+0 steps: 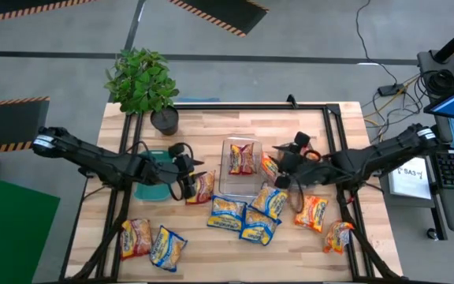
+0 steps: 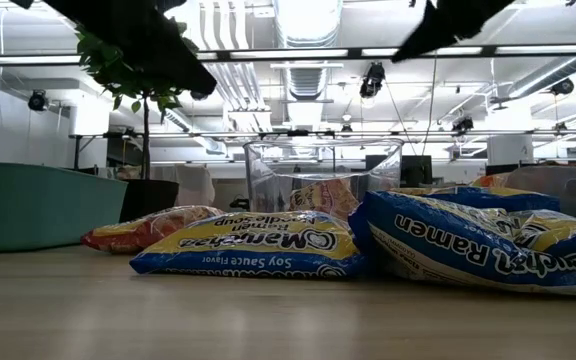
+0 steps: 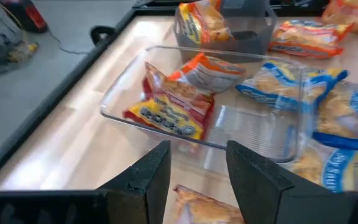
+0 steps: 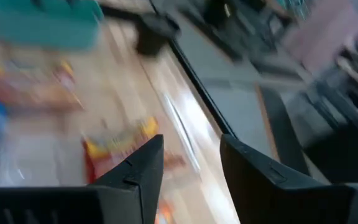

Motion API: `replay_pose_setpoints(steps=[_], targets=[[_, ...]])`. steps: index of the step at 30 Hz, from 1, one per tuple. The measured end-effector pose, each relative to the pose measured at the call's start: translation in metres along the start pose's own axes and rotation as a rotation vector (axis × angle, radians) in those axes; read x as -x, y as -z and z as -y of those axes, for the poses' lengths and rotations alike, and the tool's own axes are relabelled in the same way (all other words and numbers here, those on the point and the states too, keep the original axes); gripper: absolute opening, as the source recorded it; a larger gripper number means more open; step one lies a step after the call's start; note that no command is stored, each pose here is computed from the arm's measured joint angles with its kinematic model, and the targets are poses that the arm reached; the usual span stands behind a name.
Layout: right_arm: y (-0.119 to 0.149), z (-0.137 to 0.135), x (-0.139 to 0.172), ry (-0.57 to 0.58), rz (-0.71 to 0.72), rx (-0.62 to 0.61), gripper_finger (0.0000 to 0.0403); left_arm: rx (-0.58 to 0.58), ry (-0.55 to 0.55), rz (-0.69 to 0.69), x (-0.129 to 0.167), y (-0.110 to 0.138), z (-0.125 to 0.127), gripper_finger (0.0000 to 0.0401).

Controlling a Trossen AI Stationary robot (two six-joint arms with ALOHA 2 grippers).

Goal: Sort Maruchan noodles
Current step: Put the red noodle pack into the transparent bin

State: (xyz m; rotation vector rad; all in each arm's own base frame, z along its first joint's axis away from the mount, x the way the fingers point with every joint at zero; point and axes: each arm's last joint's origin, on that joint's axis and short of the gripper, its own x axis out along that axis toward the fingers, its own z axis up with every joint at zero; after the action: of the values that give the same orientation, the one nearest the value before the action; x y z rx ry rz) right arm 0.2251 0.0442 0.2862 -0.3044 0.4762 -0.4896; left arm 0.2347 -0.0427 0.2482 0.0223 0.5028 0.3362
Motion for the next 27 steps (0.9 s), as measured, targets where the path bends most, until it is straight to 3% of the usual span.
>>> replay_pose_setpoints(steps=[4, 8, 17, 22, 27], targets=[[0.006, -0.003, 0.001, -0.119, 0.210, 0.010, 0.0143, 0.057, 0.001, -0.002, 0.000, 0.001, 0.000, 0.0140], [0.014, -0.004, 0.003, -0.168, 0.338, 0.007, 0.0146, 0.061, -0.004, -0.033, 0.000, 0.004, -0.001, 0.0153], [0.021, -0.004, 0.004, -0.165, 0.346, 0.023, 0.0141, 0.018, 0.034, -0.218, -0.012, 0.023, 0.000, 0.0227], [0.021, -0.004, 0.004, -0.164, 0.350, 0.026, 0.0146, -0.087, 0.036, -0.341, -0.035, 0.045, 0.007, 0.0232], [0.021, -0.004, 0.003, -0.165, 0.349, 0.021, 0.0148, -0.122, -0.006, -0.438, -0.056, 0.061, 0.008, 0.0226]])
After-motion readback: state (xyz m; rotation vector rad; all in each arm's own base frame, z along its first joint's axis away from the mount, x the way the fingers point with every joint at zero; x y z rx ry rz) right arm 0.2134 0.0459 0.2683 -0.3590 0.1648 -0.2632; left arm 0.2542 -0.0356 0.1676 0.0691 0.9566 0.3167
